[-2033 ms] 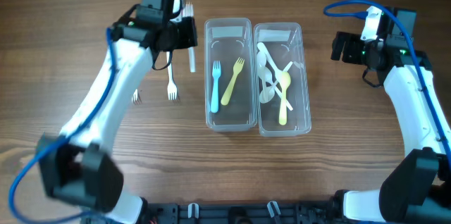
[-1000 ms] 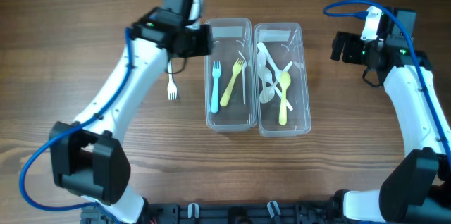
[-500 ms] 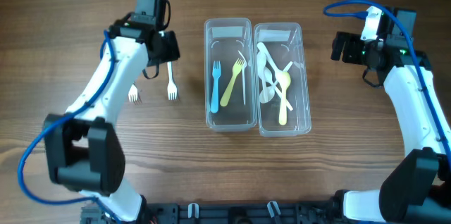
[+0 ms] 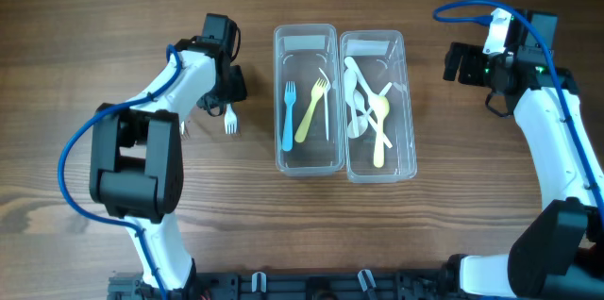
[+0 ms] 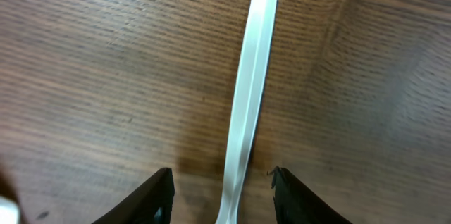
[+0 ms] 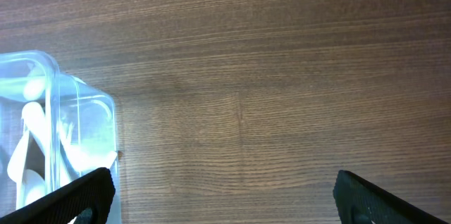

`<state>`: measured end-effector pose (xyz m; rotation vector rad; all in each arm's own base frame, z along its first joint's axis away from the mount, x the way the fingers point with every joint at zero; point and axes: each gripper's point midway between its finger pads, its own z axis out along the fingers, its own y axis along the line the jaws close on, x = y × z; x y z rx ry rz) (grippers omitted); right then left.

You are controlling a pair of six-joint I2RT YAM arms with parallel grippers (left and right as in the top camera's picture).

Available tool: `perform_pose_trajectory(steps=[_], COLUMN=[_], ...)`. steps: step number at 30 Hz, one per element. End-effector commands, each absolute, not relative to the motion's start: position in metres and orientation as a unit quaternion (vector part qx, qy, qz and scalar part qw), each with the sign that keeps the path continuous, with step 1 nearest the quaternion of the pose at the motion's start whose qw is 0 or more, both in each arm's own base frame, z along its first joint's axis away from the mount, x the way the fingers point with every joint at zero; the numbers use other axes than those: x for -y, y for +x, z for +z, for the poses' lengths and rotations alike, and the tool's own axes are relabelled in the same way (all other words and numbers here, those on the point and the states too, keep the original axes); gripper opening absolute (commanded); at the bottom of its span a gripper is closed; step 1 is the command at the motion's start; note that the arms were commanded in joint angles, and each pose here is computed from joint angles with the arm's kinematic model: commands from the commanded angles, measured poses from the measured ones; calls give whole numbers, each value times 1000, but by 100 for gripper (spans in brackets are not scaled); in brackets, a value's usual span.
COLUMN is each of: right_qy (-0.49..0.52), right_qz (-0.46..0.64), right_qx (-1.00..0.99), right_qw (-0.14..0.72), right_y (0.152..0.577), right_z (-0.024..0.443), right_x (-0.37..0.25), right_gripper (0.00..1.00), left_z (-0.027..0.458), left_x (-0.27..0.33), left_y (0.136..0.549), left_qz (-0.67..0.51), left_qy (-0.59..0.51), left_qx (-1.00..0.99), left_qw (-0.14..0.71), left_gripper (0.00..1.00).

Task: Pack container
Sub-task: 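Move the left gripper back to the table and grasp another white fork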

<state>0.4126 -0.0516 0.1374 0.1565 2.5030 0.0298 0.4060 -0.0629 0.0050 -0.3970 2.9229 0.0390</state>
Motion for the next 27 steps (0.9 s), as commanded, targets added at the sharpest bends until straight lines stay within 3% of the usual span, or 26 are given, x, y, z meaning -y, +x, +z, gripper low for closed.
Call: perform_pose_trajectory(steps=[1, 5, 9, 14, 21, 27], right_qy=[53, 53, 53, 53, 53, 53], right_qz=[3, 3, 3, 3, 3, 3], right_qx=[-947, -947, -947, -947, -947, -947], right_qw=[316, 316, 316, 316, 316, 316], right_y=[411, 411, 411, 411, 411, 411], right_z=[141, 141, 141, 141, 141, 141], right_x=[54, 54, 54, 54, 54, 54], right_gripper=[100, 100, 100, 100, 100, 100], left_z=[-9, -10, -11, -12, -17, -15], left_x=[58, 58, 59, 58, 61, 63], left_y=[402, 400, 397, 391, 384, 387], left_qz=[25, 26, 24, 28, 18, 11], left_qy=[-144, -144, -143, -142, -141, -140], left_qx=[-986, -986, -987, -987, -988, -988], left_qw=[86, 82, 74, 65, 51, 57], left_gripper=[47, 43, 31, 31, 4, 4])
